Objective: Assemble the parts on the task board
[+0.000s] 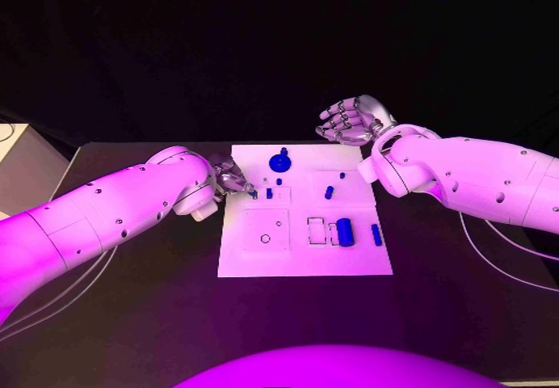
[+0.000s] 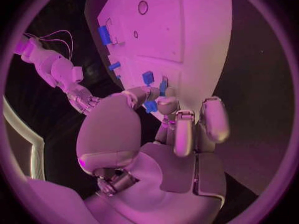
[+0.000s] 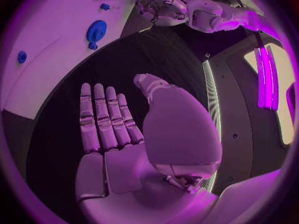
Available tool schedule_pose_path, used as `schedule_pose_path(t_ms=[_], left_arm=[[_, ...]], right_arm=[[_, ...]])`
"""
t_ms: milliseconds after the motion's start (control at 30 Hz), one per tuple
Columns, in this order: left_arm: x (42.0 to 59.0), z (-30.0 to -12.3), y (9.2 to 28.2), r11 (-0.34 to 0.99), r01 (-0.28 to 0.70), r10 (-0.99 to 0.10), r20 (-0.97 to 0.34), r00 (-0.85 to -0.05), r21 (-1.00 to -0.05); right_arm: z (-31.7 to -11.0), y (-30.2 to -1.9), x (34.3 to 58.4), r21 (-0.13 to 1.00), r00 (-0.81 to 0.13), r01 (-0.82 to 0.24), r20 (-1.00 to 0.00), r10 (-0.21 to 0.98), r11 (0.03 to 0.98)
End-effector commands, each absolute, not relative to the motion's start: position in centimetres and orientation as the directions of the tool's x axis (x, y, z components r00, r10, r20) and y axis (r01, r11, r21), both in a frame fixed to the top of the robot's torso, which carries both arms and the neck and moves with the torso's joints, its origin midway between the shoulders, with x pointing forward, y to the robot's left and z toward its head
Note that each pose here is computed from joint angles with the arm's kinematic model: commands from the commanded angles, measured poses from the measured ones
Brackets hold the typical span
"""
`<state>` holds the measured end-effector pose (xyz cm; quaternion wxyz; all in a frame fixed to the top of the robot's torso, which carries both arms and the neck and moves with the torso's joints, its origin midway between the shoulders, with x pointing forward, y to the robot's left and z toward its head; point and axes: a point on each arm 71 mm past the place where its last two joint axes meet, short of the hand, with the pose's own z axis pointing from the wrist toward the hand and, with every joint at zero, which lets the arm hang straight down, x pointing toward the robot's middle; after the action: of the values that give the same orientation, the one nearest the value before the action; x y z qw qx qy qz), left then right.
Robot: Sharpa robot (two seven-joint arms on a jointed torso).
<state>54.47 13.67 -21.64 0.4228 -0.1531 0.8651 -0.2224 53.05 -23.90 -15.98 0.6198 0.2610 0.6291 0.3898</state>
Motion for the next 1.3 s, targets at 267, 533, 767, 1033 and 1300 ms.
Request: schedule_pose_path(t_ms=[267, 533, 767, 1033, 1300], left_arm=[[54.46, -22.01, 13.26, 0.866, -0.065, -0.430, -0.672, -0.604, -0.496], [54.29, -22.15, 13.12, 0.872, -0.061, -0.413, -0.665, -0.622, -0.485], [54.06, -22.17, 13.10, 0.875, -0.056, -0.404, -0.661, -0.632, -0.481], [54.00, -22.02, 13.20, 0.868, -0.055, -0.418, -0.666, -0.619, -0.494], [54.05, -21.89, 13.38, 0.863, -0.059, -0.429, -0.666, -0.610, -0.502]], right_arm=[[-15.94, -23.73, 52.98, 0.814, -0.107, -0.166, -0.576, 0.810, 0.557], [-15.94, -23.76, 52.98, 0.814, -0.107, -0.166, -0.576, 0.810, 0.557], [-15.94, -23.80, 52.98, 0.814, -0.106, -0.166, -0.576, 0.810, 0.557], [-15.95, -23.75, 52.99, 0.814, -0.107, -0.166, -0.576, 0.810, 0.557], [-15.97, -23.75, 53.00, 0.814, -0.108, -0.166, -0.577, 0.810, 0.557]])
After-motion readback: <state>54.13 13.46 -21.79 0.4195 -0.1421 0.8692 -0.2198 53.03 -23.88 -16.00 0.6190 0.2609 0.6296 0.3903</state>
